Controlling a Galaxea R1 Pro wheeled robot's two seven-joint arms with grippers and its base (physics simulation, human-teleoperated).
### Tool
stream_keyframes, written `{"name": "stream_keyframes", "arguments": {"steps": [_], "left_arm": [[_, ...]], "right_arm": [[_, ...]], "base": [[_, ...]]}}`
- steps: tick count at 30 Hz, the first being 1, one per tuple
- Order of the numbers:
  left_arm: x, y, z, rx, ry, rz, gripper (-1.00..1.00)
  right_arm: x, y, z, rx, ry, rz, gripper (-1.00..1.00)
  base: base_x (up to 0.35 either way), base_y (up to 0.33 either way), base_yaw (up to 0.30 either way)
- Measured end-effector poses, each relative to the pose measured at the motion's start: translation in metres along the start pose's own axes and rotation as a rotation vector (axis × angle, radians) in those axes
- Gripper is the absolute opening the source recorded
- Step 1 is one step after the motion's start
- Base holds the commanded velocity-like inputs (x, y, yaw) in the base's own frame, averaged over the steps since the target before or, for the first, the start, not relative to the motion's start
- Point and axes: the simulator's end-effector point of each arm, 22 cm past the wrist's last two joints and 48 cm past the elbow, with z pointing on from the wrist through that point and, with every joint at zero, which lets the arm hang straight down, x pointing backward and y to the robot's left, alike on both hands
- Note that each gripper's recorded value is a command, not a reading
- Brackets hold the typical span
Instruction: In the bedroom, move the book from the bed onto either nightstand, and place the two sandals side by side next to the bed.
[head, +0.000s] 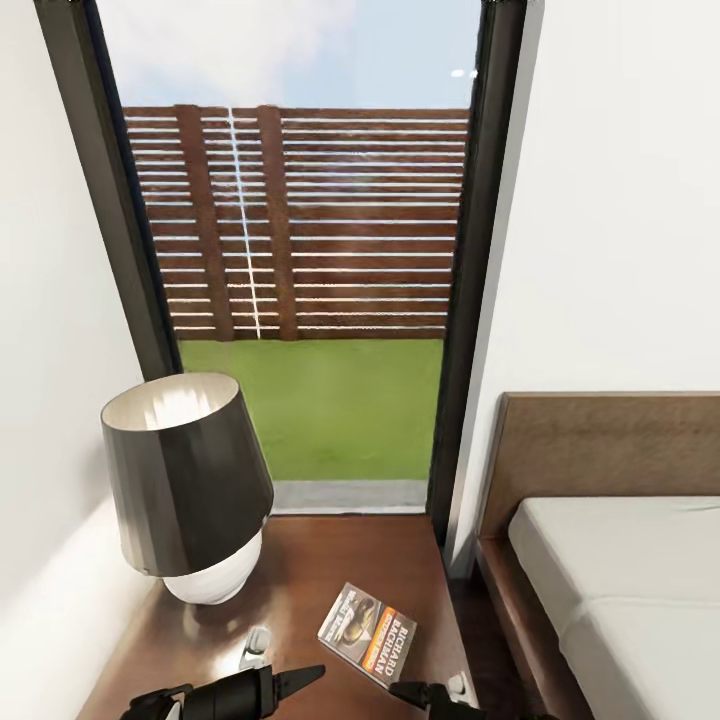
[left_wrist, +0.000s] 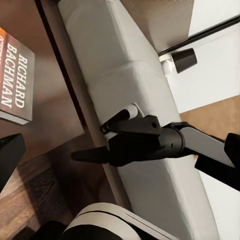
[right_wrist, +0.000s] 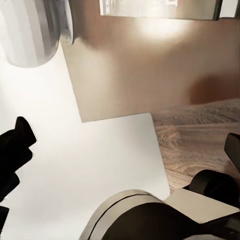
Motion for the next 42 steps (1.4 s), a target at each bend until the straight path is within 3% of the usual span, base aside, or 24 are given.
{"name": "stream_keyframes", "arguments": {"steps": [10,11,12,13,42], "left_arm": [[-0.013,-0.018,-0.002,0.000,0.000,-0.001,1.00],[-0.014,-0.019,-0.002,0.000,0.000,-0.001,1.00],[-0.015,-0.021,-0.003,0.000,0.000,-0.001,1.00],[-0.016,-0.023,-0.003,0.000,0.000,-0.001,1.00],[-0.050,-0.073,-0.010,0.001,0.001,-0.002,1.00]], "right_arm": [[0.003,0.005,-0.007,0.021,-0.016,0.007,1.00],[-0.010,-0.019,-0.010,0.066,-0.157,-0.103,1.00],[-0.054,-0.009,-0.022,0.073,-0.361,-0.308,1.00],[-0.082,0.006,-0.036,0.077,-0.507,-0.454,1.00],[-0.088,0.061,-0.059,0.080,-0.511,-0.464,1.00]], "base": [[0.000,0.000,0.000],[0.000,0.000,0.000],[0.000,0.000,0.000],[0.000,0.000,0.000],[0.000,0.000,0.000]]}}
